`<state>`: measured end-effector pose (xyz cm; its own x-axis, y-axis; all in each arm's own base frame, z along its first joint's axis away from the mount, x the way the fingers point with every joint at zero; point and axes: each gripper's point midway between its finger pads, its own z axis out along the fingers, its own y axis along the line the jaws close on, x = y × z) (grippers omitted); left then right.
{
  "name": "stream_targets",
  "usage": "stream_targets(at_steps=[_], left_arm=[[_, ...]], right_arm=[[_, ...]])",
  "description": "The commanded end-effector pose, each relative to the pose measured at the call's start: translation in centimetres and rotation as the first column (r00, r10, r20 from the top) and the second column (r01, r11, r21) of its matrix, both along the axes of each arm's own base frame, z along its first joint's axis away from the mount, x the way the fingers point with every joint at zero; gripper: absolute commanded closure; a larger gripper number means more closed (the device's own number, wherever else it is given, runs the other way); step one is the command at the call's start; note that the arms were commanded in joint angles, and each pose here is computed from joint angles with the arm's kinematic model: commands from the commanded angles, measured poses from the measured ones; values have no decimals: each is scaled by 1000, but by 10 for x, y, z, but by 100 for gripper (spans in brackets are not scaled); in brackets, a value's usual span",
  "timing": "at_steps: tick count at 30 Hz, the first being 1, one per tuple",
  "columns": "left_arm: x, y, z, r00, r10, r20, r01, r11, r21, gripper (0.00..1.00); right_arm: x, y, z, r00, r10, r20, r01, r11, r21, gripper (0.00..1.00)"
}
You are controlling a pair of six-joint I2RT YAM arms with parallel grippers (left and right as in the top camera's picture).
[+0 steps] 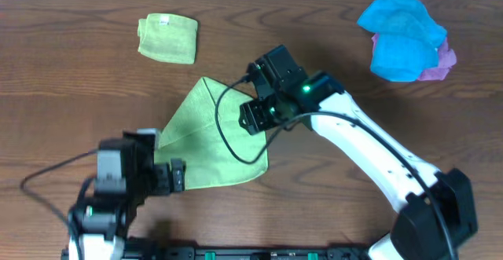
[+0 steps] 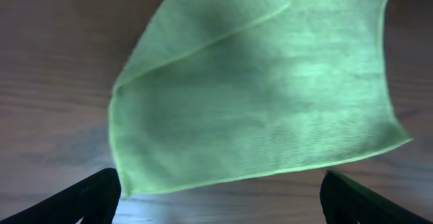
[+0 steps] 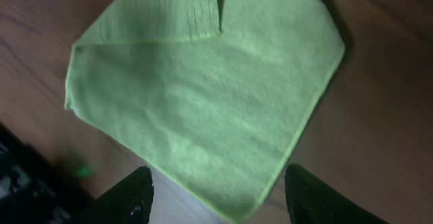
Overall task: Fold the cloth
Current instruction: 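Grasp the near left corner of the green cloth with the left gripper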
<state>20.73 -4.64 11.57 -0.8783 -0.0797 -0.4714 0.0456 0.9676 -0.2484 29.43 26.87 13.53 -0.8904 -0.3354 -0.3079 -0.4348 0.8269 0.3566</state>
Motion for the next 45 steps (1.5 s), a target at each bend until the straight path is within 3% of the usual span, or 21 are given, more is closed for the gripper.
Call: stream_targets(at_steps=[1, 11, 21, 28, 38, 45], left_arm=[[13, -11, 13, 999, -25, -30, 23, 998, -63, 5], [3, -22, -18, 969, -13, -247, -23, 990, -142, 4], [2, 8, -21, 922, 211, -325, -278, 944, -179, 5], [-7, 21, -34, 862, 315, -398, -426, 874, -232, 5], [-19, 24, -63, 802, 383, -458, -522, 823, -226, 5], [-23, 37, -75, 783, 437, -444, -545, 825, -150, 5]], right_arm=[[-16, -17, 1, 1000, -24, -15, 24, 1000, 9, 37], [-55, -66, -16, 979, -195, -66, 203, 963, 177, 39], [-89, -84, -47, 943, -288, -169, 327, 896, 300, 38], [-91, -83, -56, 938, -298, -177, 342, 883, 323, 38], [-92, -91, -72, 920, -331, -211, 387, 849, 359, 38], [-91, -91, -70, 919, -329, -216, 389, 840, 377, 37]])
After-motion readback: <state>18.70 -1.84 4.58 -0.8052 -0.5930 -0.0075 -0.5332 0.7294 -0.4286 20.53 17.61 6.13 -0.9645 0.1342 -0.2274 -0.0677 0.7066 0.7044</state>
